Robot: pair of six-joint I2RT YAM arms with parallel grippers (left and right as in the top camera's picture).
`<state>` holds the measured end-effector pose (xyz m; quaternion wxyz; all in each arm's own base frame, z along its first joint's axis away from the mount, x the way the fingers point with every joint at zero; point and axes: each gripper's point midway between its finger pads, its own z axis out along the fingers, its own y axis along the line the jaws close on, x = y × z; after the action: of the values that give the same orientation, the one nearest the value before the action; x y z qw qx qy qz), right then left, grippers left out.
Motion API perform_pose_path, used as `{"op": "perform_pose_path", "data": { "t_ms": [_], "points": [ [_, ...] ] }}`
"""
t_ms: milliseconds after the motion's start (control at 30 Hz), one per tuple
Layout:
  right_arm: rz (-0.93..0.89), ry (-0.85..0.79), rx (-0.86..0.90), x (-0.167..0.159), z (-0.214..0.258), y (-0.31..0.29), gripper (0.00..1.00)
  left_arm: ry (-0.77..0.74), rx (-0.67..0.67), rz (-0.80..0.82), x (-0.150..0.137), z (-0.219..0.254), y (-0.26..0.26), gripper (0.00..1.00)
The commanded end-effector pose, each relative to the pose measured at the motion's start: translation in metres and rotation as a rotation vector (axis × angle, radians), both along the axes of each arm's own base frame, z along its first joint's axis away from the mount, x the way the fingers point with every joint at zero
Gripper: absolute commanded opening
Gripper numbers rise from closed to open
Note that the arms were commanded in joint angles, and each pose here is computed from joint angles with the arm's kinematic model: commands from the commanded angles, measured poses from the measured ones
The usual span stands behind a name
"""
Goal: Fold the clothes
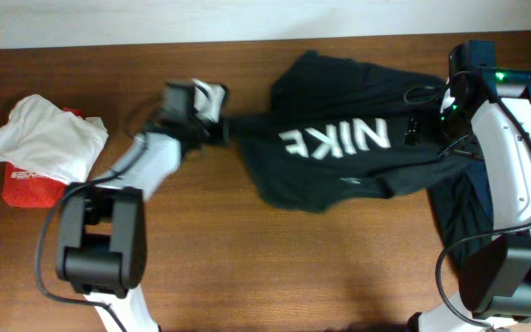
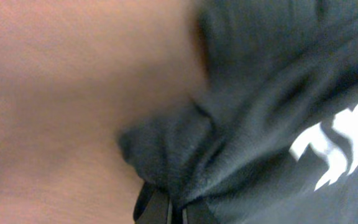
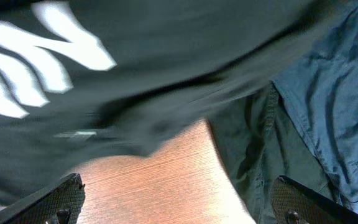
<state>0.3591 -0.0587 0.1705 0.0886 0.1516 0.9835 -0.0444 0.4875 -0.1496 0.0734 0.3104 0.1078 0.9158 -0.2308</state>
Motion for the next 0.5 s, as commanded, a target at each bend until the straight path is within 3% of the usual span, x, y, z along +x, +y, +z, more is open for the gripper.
{"op": "perform_pose_path", "data": {
  "t_ms": [0, 67, 100, 133, 300, 467],
  "points": [
    [-0.011, -0.021, -0.029, -0.001, 0.009, -0.005, 0.99, -0.230, 0.079, 0.281, 0.061, 0.091, 0.107, 0.01],
    [-0.011, -0.021, -0.028, -0.001, 0.009, -0.005, 0.99, -0.258, 0.094, 0.357, 0.068, 0.101, 0.144, 0.03],
    [-0.011, -0.021, -0.028, -0.001, 0.009, -0.005, 0.99, -0.250, 0.084, 0.393, 0.068, 0.101, 0.158, 0.57],
    [-0.011, -0.021, -0.027, -0.001, 0.009, -0.005, 0.99, -0.234, 0.073, 0.411, 0.066, 0.099, 0.164, 0.98],
    [-0.011, -0.023, -0.028, 0.000, 0.009, -0.005, 0.99, -0.065, 0.027, 0.360, 0.039, 0.071, 0.152, 0.99],
    [-0.007, -0.022, -0.029, 0.001, 0.008, -0.005, 0.99, 0.218, -0.011, 0.231, -0.017, 0.035, 0.096, 0.99]
  ]
}}
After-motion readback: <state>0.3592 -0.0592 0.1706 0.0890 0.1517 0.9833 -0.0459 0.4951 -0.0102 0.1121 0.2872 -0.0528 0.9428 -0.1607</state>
